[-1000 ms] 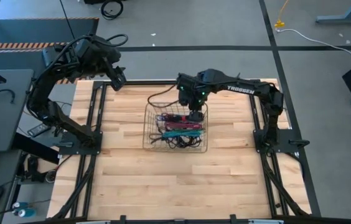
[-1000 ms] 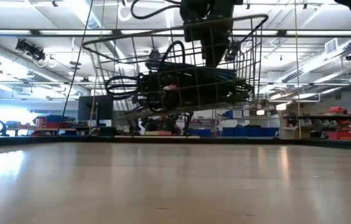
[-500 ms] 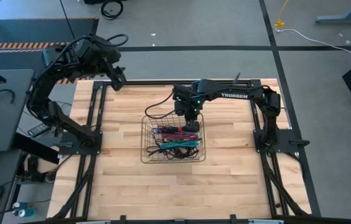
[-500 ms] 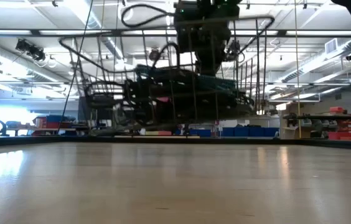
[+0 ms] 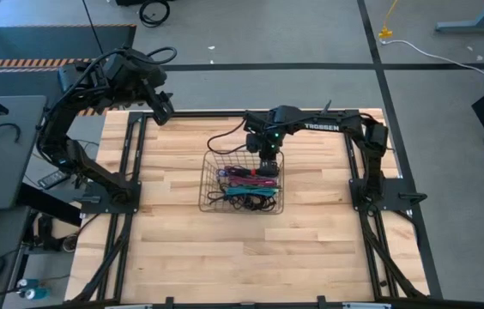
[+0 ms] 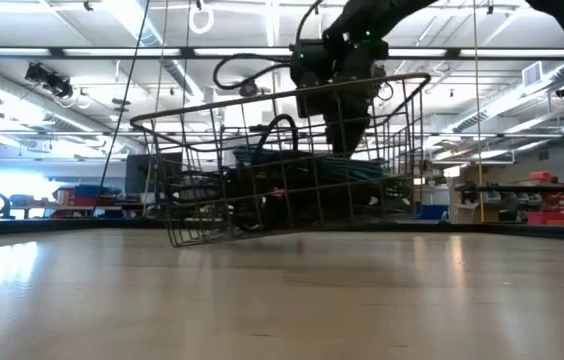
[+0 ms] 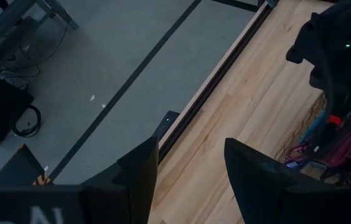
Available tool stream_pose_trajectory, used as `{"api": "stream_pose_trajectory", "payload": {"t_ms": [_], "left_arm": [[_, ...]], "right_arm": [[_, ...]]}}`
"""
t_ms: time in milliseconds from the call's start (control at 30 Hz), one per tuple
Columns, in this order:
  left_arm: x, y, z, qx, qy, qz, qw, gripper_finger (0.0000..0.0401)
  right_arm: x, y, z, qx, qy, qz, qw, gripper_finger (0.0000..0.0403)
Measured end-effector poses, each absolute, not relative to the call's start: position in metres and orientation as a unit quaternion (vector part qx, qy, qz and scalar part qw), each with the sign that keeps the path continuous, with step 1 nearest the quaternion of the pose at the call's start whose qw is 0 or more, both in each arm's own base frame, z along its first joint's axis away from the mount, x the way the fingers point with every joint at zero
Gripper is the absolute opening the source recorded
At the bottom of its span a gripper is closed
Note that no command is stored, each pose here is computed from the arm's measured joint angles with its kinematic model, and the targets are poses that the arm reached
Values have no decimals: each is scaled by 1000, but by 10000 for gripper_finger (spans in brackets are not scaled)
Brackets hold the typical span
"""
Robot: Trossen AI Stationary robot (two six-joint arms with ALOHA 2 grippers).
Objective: Pick and place USB-C Cables
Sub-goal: Adjust the wire basket
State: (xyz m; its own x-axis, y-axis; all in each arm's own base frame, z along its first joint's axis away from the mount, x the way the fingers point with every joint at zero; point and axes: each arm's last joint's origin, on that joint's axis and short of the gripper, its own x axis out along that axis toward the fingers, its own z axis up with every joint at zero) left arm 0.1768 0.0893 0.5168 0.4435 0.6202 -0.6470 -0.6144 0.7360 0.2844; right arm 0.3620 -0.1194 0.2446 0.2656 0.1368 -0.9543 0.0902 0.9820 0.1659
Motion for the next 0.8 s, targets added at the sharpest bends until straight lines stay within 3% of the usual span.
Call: {"api": "stream_pose_trajectory", "payload": {"t_ms": [800], "left_arm": [[177, 89, 517, 4, 382, 363, 850, 190]], "right_arm": [[351, -125, 207, 94, 610, 43, 786, 0]]}}
